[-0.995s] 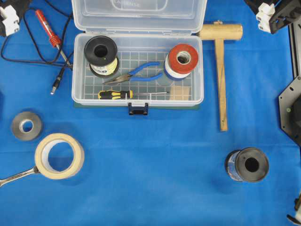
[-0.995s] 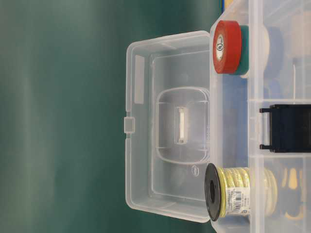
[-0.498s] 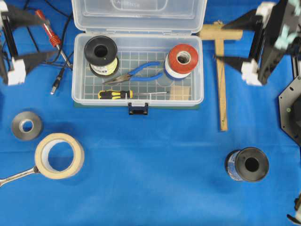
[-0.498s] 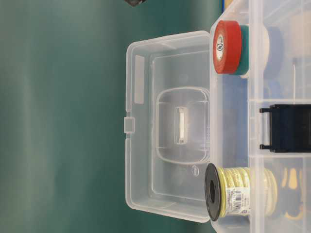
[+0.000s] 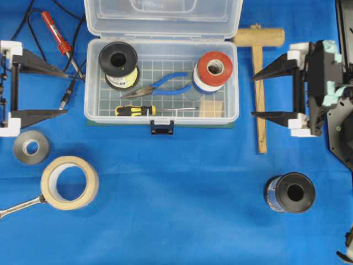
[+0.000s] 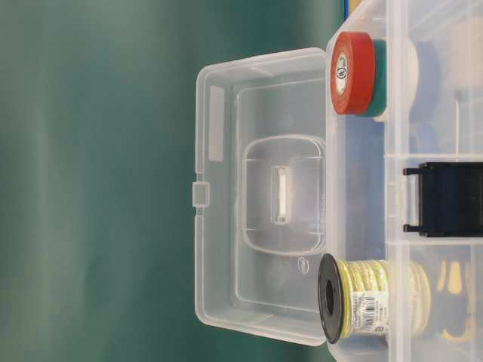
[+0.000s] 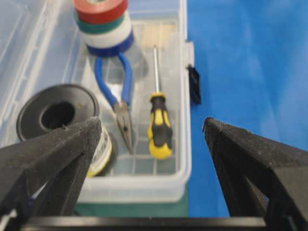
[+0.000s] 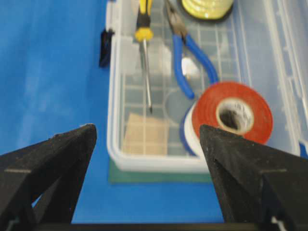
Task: Open the tool box with both arms.
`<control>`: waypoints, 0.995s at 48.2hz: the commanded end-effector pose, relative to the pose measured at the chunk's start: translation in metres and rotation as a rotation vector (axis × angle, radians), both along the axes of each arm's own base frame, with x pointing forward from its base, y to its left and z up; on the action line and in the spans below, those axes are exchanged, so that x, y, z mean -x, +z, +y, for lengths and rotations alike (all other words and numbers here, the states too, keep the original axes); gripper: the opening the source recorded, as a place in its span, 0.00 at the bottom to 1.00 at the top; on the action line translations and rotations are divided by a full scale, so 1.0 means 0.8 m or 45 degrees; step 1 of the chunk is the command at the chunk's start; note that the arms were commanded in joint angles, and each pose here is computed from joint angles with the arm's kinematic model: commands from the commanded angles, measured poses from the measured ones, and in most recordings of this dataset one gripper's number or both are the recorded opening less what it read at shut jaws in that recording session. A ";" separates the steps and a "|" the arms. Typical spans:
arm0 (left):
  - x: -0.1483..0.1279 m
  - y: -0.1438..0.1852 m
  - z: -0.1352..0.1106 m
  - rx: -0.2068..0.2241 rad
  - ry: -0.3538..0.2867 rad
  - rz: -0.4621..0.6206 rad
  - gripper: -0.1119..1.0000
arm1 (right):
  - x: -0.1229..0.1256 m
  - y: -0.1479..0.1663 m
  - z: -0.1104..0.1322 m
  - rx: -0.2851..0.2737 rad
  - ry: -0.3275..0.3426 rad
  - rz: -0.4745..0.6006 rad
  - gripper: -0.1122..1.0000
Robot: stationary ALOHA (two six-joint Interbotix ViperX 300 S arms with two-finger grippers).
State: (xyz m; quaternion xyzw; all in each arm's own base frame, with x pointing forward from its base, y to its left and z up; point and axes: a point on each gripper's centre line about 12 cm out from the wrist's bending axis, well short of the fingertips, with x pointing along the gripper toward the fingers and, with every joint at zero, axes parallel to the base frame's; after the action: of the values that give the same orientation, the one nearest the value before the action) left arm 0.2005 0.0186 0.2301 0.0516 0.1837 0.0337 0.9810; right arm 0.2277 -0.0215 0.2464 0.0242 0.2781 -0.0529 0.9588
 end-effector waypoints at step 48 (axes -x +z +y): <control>0.057 -0.028 -0.006 0.031 0.005 -0.058 0.91 | 0.071 -0.026 0.007 -0.050 -0.028 -0.123 0.86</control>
State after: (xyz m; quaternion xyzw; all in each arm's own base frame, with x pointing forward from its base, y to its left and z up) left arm 0.1531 0.0135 0.2032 0.0388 0.1695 0.0347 0.9841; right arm 0.1682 -0.0162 0.2219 0.0476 0.2383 -0.0583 0.9683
